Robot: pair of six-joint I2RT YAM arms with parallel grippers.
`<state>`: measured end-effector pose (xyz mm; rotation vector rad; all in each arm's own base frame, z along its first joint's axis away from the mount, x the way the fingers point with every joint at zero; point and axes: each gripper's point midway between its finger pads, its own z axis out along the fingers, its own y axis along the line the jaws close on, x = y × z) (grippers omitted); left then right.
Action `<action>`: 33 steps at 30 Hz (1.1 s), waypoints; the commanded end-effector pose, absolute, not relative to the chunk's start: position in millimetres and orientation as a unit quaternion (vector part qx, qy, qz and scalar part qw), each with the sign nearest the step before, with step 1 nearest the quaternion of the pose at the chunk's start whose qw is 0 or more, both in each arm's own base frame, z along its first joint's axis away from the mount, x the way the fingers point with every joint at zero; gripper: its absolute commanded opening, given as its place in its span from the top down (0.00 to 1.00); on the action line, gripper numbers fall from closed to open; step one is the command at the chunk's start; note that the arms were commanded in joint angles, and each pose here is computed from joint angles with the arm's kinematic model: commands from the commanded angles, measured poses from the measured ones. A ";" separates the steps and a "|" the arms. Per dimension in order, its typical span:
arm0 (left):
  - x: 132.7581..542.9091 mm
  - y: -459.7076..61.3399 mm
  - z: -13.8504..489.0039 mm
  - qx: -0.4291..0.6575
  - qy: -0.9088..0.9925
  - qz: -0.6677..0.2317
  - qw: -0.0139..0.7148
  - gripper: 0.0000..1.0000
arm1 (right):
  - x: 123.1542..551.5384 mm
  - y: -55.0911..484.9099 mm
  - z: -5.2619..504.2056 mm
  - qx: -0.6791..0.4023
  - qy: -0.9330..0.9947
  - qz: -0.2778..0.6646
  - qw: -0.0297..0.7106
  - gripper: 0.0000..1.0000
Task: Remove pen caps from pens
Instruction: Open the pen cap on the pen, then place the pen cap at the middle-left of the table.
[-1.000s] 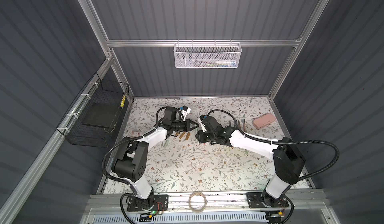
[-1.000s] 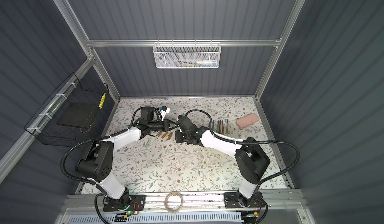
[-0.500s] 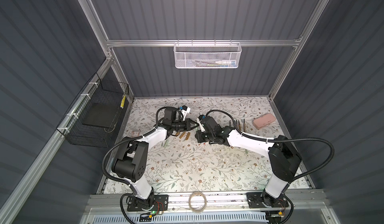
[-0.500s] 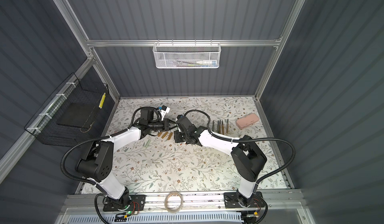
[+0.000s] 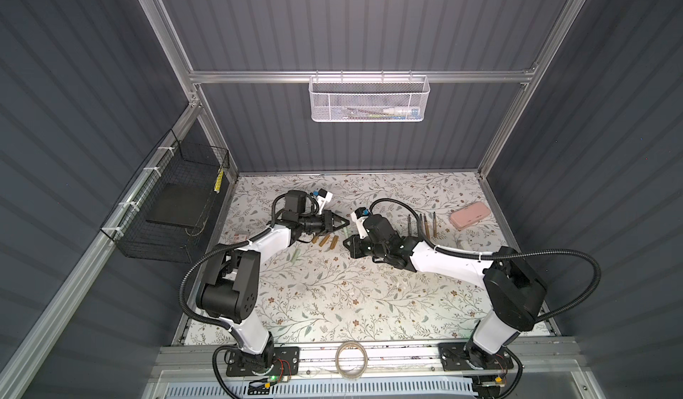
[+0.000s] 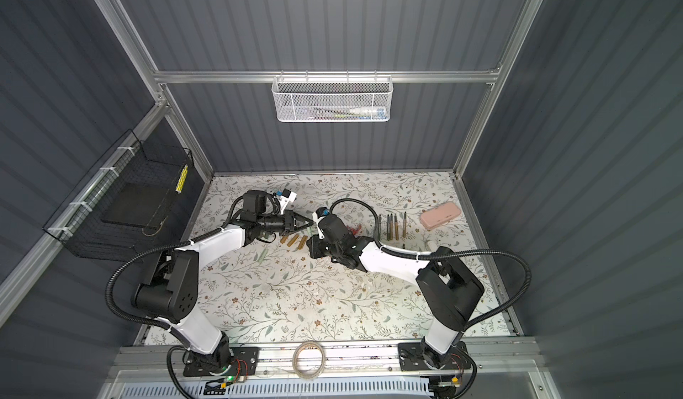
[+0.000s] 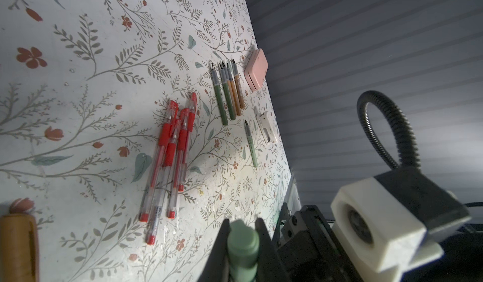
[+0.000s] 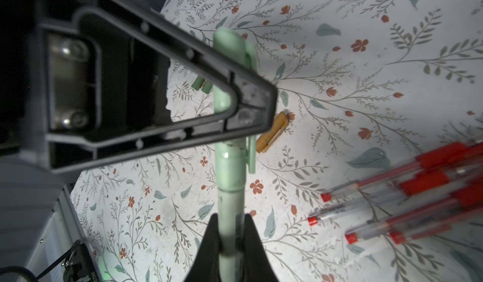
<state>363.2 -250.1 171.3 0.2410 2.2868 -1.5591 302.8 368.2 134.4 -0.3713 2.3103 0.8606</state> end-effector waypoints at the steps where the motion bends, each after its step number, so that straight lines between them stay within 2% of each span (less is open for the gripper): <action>1: 430.9 -178.1 206.4 0.029 0.810 -0.488 0.324 1.00 | 259.6 324.3 77.4 -0.119 0.931 0.260 0.226 1.00; 7: 440.8 -162.5 210.9 0.017 0.808 -0.484 0.335 1.00 | 247.0 309.1 74.1 -0.118 0.936 0.248 0.222 1.00; 11: 436.0 -159.9 204.3 0.026 0.820 -0.466 0.331 1.00 | 249.5 291.9 83.9 -0.110 0.937 0.224 0.245 1.00; 24: 338.5 -138.7 133.0 0.067 0.906 -0.356 0.217 1.00 | 262.0 207.2 92.9 -0.044 0.951 0.161 0.259 1.00; 28: 309.3 -131.6 97.1 0.090 0.933 -0.299 0.179 1.00 | 267.0 180.1 99.2 -0.023 0.954 0.142 0.264 1.00; 33: 307.2 -124.7 73.4 0.119 0.946 -0.244 0.176 1.00 | 265.6 151.2 96.6 -0.001 0.961 0.112 0.251 1.00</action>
